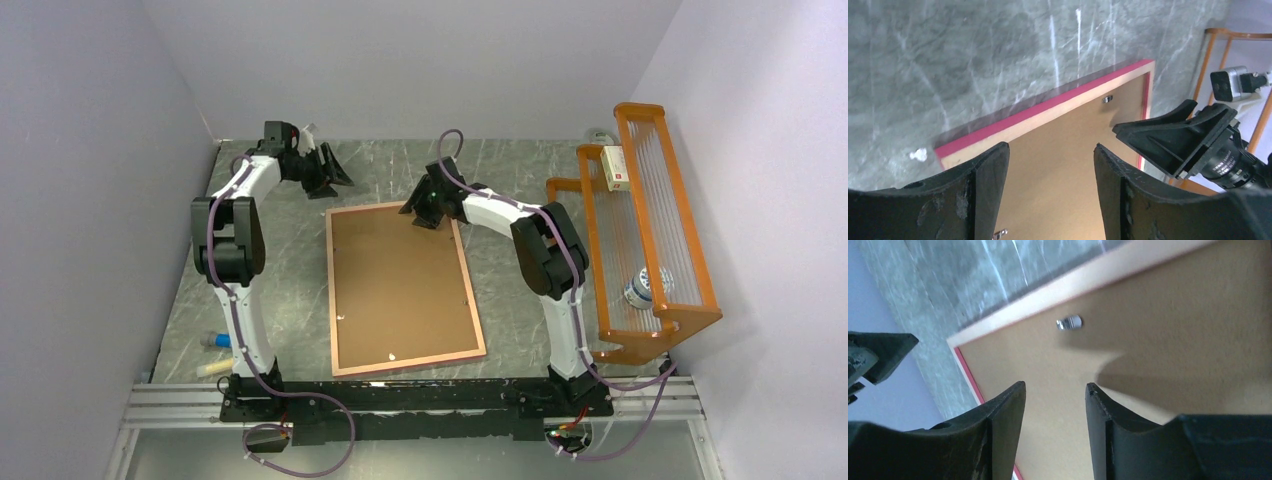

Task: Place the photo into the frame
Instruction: Move the photo frame to the center of the board.

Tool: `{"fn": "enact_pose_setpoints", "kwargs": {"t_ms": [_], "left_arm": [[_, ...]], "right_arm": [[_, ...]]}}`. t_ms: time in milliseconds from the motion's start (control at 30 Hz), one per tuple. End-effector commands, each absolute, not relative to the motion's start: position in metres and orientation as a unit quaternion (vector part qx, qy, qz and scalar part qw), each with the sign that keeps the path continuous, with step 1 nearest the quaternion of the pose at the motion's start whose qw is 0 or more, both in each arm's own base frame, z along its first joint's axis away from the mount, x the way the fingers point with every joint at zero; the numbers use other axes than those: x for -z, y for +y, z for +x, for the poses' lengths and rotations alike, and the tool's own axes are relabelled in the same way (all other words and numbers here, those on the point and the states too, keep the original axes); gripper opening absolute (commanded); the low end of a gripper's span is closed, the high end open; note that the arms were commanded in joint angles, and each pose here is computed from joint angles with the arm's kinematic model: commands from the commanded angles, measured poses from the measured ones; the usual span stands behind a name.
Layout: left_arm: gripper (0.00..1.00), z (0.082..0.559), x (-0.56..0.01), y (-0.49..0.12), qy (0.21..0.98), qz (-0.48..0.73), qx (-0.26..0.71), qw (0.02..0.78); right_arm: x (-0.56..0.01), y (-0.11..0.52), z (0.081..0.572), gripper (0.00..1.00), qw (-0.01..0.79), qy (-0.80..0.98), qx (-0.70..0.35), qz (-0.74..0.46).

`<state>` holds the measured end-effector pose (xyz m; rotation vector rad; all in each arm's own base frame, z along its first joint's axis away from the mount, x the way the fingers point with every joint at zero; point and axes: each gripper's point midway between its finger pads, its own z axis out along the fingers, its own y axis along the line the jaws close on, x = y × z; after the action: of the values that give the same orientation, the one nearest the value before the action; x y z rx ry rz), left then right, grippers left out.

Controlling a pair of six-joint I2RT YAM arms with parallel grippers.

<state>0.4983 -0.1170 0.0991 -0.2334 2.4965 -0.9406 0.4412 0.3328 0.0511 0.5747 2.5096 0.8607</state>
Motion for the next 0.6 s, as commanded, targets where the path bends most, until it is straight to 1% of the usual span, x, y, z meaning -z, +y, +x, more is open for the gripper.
{"fn": "enact_pose_setpoints", "kwargs": {"t_ms": [0,200,567], "left_arm": [[0.68,0.513,-0.111,-0.132,0.886,-0.051,0.392,0.243],[0.68,0.515,-0.091,-0.141,0.887,-0.054,0.402,0.221],[0.68,0.51,-0.07,-0.144,0.894,-0.053,0.399,0.195]], "right_arm": [[-0.062,0.331,0.475,0.5,0.259,0.887,-0.308,0.228],[-0.047,0.327,0.488,0.49,0.27,0.888,-0.292,0.229],[-0.042,0.338,0.501,0.49,0.268,0.88,-0.328,0.214]]}}
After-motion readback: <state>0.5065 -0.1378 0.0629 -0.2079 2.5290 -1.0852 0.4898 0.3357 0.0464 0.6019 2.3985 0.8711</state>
